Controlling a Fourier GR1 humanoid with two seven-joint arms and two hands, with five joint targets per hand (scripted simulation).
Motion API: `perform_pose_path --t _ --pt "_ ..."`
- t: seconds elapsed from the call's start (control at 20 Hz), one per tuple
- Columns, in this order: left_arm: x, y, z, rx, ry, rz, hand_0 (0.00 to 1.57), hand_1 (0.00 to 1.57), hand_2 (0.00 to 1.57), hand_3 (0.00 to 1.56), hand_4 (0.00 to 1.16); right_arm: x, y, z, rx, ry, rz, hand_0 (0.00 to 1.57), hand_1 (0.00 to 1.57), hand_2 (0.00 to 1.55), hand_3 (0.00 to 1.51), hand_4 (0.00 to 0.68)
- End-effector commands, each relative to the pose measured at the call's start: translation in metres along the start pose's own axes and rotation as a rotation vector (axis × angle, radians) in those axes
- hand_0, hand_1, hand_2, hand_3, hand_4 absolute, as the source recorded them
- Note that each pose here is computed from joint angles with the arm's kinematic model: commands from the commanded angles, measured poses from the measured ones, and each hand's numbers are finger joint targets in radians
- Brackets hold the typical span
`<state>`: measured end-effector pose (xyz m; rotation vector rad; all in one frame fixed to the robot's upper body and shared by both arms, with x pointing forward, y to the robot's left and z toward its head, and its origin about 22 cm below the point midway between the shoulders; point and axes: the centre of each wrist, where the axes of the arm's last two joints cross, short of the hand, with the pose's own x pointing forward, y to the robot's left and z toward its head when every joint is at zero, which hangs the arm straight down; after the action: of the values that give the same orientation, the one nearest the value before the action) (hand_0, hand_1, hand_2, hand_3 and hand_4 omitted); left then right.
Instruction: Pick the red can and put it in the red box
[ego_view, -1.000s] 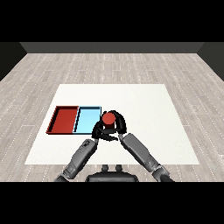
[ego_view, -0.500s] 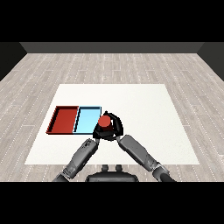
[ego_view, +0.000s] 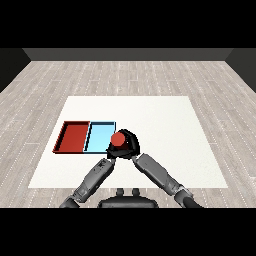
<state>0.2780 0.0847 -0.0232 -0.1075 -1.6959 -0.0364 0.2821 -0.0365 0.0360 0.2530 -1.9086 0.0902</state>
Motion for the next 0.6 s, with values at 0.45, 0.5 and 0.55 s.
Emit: perform_pose_path --t 0.45,0.5,0.55 --pt "0.014 0.007 -0.0192 0.129 -0.068 -0.035 1.57 1.57 1.53 1.43 0.97 0.022 0.015 -0.001 0.012 -0.005 -0.082 1.45 1.45 1.44 1.38 0.597" --pt "0.016 -0.001 -0.0198 0.121 -0.081 -0.027 1.57 1.57 1.53 1.44 1.04 0.005 0.007 0.006 -0.026 -0.002 -0.111 1.42 1.42 1.41 1.36 0.474" --pt "0.017 -0.011 -0.0073 0.151 -0.070 -0.041 1.57 1.57 1.53 1.44 1.08 0.011 0.012 -0.013 -0.001 -0.001 -0.108 1.32 1.32 1.32 1.25 0.123"
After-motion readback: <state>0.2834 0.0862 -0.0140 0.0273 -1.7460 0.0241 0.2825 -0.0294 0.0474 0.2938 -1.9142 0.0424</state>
